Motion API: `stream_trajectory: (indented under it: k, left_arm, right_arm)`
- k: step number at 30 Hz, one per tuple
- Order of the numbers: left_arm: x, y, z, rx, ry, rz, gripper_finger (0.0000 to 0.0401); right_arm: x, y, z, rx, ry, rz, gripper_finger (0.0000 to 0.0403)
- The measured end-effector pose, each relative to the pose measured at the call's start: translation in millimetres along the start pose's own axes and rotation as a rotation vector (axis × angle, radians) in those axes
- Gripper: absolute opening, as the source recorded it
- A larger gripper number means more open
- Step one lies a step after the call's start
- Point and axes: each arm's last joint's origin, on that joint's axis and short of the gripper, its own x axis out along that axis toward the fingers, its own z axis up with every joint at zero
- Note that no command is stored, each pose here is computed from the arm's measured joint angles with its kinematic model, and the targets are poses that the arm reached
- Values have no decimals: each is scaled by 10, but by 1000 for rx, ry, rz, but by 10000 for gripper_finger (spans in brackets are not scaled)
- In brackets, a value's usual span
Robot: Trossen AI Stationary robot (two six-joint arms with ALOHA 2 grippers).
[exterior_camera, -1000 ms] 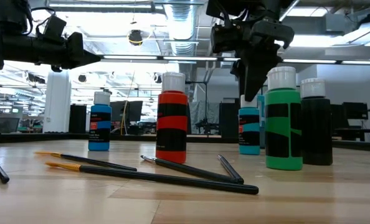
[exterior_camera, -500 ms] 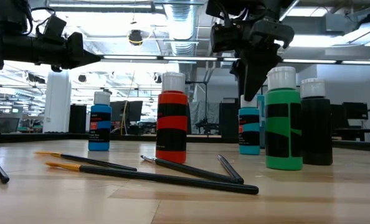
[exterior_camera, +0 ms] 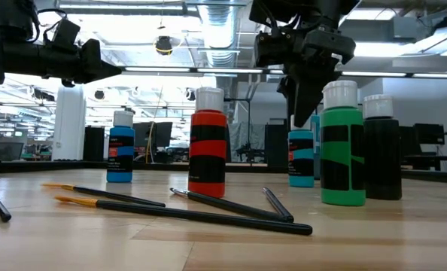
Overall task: Pick & Place Paint Supplies
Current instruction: Put the small light blue paint bottle into the blue bin
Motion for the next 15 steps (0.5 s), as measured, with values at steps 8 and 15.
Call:
stream_trajectory:
  k: [8,15]
  left_arm:
    - [0,0,-1,0,0,-1,8]
    - [0,-1,-1,0,0,-1,8]
  right_arm:
    - [-2,-1,-3,-8,3,-4,109]
    - [-3,-9,-7,-19,7,-31,110]
